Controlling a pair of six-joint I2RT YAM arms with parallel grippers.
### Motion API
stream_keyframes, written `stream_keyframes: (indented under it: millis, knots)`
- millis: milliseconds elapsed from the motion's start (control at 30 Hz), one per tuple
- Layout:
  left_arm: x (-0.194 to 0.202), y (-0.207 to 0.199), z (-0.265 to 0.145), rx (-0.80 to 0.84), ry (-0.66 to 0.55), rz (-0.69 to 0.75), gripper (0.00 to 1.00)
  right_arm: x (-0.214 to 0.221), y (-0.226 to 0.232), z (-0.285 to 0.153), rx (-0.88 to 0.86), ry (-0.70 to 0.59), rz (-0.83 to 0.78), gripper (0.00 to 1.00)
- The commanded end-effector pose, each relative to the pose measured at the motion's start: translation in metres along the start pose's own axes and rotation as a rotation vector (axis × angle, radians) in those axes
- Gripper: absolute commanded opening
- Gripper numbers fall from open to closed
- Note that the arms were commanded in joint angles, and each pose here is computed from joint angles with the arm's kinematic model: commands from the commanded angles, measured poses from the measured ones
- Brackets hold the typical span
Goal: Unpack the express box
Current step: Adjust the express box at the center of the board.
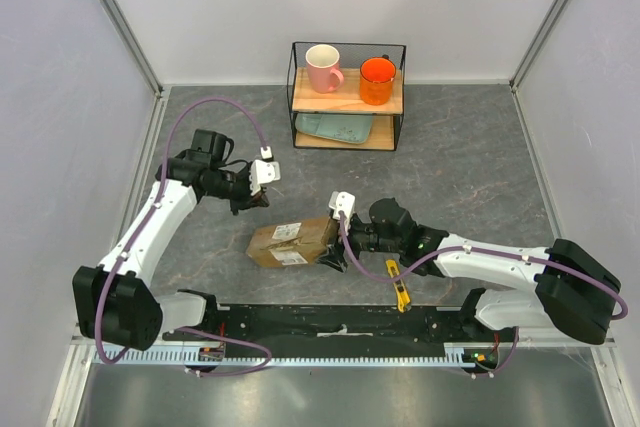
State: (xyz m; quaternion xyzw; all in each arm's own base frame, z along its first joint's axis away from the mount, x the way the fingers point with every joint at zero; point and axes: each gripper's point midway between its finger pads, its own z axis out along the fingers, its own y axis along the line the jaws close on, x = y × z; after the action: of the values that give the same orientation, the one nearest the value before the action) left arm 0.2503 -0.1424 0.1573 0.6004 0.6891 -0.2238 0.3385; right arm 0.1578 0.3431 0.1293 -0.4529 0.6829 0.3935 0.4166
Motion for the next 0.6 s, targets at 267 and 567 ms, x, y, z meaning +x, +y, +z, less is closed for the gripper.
stream_keyframes:
  millis: [267,567]
  knots:
    - [0.038,-0.044,0.011,0.057,0.017,-0.063,0.99,0.018,-0.017,-0.007,0.109,-0.007,0.128,0.0]
    - [0.065,-0.064,0.023,0.168,0.046,-0.136,0.99,0.062,-0.027,-0.01,0.185,0.079,0.279,0.27]
